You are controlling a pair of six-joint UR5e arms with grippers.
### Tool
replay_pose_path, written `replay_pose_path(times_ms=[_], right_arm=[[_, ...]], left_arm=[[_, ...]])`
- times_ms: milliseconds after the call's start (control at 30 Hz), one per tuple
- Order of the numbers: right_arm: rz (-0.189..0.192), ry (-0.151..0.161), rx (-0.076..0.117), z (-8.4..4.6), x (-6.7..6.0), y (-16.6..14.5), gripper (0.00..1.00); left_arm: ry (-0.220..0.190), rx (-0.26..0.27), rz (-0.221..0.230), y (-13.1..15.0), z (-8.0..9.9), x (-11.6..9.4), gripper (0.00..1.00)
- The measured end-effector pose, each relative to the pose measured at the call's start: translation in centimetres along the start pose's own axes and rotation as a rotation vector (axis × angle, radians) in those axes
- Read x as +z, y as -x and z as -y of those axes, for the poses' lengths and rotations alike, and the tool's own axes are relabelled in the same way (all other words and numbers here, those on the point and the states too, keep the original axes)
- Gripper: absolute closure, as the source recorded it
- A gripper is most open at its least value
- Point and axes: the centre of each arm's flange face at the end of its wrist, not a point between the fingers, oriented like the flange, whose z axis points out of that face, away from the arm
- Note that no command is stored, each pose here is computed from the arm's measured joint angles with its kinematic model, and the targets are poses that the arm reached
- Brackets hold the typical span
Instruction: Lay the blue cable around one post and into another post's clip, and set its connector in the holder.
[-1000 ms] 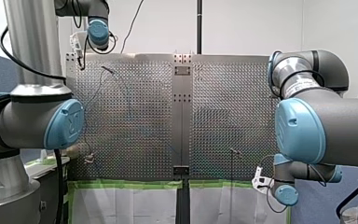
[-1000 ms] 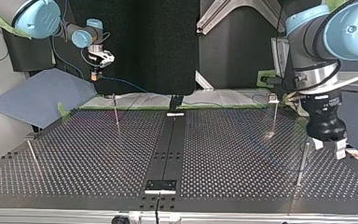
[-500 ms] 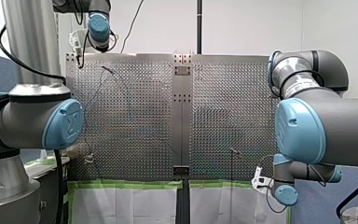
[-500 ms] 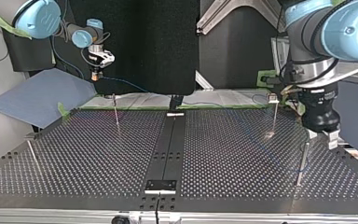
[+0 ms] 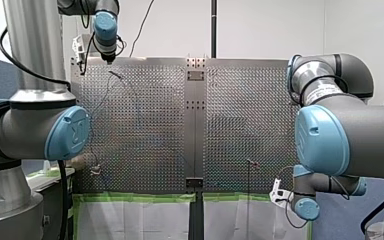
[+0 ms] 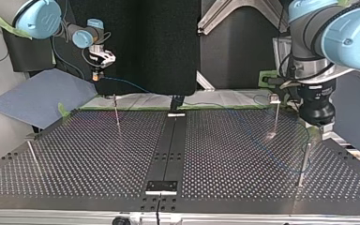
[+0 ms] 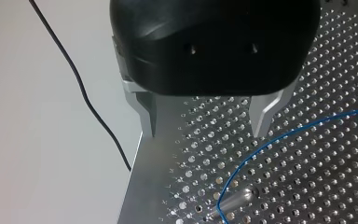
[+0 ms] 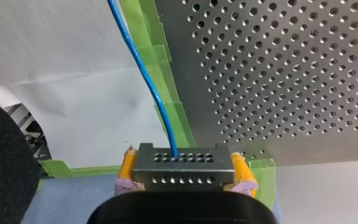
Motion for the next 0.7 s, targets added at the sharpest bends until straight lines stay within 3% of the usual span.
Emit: replay_pose_path(times_ms=[300, 700], right_arm=[[0.0, -0.003, 0.0, 0.1, 0.0, 0.0, 1.0], [-0.001, -0.005, 0.011, 0.2, 0.1, 0.0, 1.0]], left_arm=[[0.004, 0.025, -0.067, -0.2, 0.3, 0.7, 0.0], [0.026, 0.058, -0.164, -0.9, -0.2, -0.3, 0.0]])
